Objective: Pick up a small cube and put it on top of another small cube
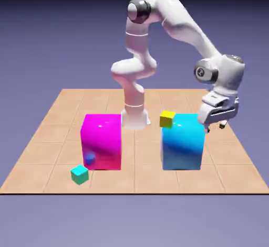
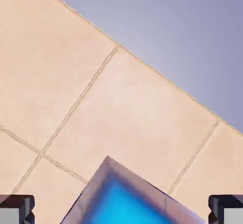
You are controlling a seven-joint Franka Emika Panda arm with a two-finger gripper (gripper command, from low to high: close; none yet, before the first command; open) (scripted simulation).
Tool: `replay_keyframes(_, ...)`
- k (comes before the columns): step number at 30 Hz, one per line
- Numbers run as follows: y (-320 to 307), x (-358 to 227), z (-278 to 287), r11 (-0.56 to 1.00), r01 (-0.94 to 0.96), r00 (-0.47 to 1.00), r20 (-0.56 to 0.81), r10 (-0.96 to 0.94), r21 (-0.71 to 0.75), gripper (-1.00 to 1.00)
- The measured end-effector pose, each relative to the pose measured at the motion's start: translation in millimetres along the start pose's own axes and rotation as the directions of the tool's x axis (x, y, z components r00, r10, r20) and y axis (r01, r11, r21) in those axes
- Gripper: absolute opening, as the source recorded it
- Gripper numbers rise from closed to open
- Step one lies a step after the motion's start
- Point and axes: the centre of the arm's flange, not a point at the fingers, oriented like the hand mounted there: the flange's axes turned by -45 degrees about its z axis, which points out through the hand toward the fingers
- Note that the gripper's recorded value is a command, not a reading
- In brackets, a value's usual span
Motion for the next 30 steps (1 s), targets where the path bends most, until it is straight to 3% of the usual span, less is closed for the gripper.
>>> replay_keyframes(6, -92.6, -8.3, 76.3, 0.942, 0.319, 0.909, 0.314, -0.273, -0.105, 1.0)
replay_keyframes(15, -201.7, -56.4, 171.0, 0.685, 0.722, 0.542, 0.699, -0.467, -0.102, 1.0)
replay_keyframes(18, -228.8, -78.3, 184.9, 0.581, 0.811, 0.411, 0.77, -0.489, -0.064, 1.0)
replay_keyframes(20, -230.3, -80.5, 183.5, 0.574, 0.817, 0.402, 0.771, -0.494, -0.059, 1.0)
replay_keyframes(23, -203.5, -95.5, 229.8, 0.574, 0.817, 0.403, 0.771, -0.494, -0.059, 1.0)
replay_keyframes(24, -200.6, -97.6, 234.6, 0.574, 0.817, 0.402, 0.771, -0.494, -0.059, -1.0)
replay_keyframes(26, -200.7, -97.7, 234.7, 0.574, 0.817, 0.402, 0.771, -0.494, -0.059, -1.0)
replay_keyframes(30, -238.4, -77.5, 170.1, 0.571, 0.816, 0.434, 0.744, -0.508, -0.086, -1.0)
